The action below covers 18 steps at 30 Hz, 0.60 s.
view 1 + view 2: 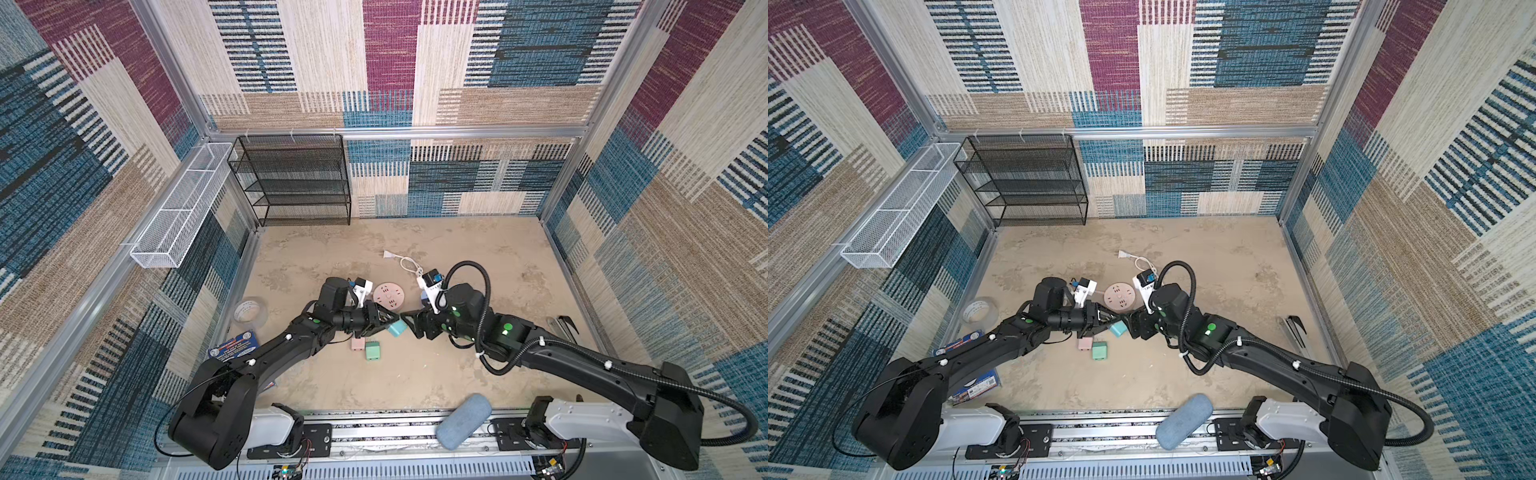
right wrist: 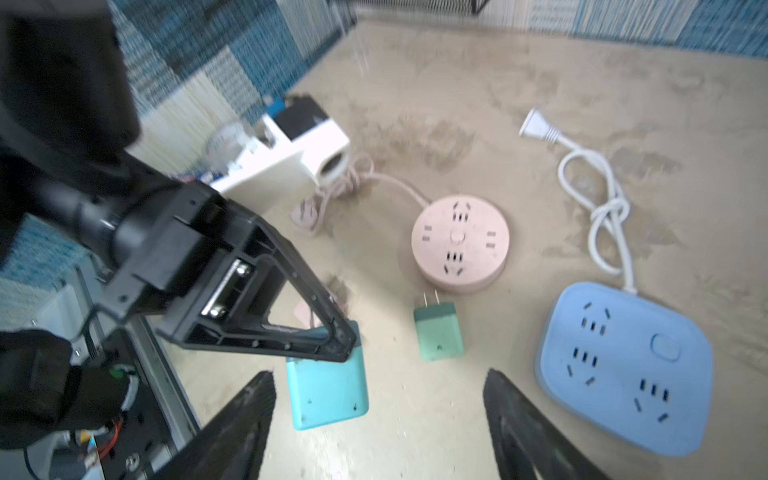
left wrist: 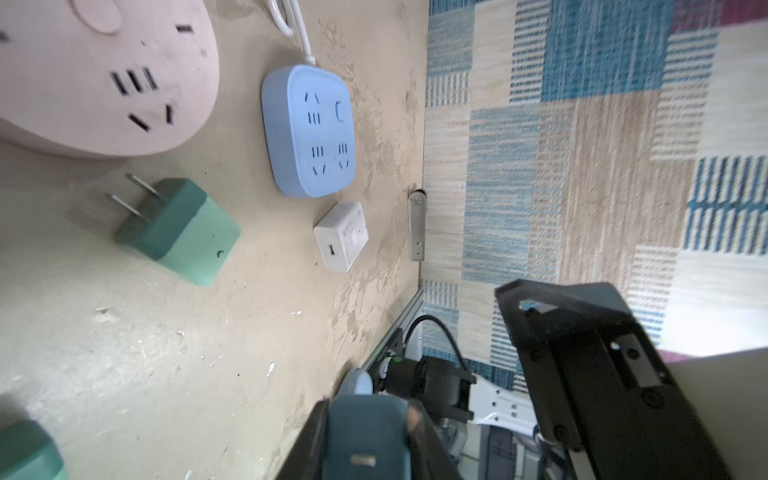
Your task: Insert the plug
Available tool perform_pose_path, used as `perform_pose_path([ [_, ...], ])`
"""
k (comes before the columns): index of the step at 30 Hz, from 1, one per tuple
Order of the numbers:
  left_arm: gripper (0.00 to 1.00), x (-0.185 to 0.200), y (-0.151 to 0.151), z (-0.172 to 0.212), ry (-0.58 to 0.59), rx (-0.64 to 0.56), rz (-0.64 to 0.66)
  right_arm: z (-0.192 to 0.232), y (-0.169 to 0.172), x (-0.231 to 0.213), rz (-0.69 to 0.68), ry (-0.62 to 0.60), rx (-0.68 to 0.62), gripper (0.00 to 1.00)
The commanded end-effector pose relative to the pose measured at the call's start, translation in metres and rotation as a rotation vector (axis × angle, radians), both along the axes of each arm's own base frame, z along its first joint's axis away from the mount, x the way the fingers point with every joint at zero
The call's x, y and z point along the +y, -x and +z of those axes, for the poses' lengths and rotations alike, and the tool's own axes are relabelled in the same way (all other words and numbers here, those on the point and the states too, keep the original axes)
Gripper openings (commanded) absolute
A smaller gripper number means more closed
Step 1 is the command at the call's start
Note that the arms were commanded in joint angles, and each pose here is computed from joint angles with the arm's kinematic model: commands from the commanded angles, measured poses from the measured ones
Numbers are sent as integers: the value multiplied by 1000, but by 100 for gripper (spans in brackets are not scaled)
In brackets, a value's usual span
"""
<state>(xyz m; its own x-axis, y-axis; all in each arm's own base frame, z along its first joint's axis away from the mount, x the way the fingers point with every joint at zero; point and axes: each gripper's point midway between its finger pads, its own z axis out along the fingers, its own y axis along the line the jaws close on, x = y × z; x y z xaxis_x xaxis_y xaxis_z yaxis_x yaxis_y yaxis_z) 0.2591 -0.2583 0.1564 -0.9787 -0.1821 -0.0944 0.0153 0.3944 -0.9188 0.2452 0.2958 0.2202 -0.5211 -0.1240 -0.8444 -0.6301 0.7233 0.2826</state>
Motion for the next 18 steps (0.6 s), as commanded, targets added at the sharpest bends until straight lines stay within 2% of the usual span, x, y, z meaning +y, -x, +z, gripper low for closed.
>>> perform_pose_path([
  [1,0,0,-14,30,136,50,49,44,-2,9,37,-155,-156,78],
  [7,0,1,-26,58,331,202,157,67,2,6,78,-193,-333,73],
  [13,0,-1,-24,75,464,283,177,72,3,4,86,-185,-411,72],
  [18,0,-4,-20,87,530,316,164,71,-4,-1,39,-185,-445,72],
])
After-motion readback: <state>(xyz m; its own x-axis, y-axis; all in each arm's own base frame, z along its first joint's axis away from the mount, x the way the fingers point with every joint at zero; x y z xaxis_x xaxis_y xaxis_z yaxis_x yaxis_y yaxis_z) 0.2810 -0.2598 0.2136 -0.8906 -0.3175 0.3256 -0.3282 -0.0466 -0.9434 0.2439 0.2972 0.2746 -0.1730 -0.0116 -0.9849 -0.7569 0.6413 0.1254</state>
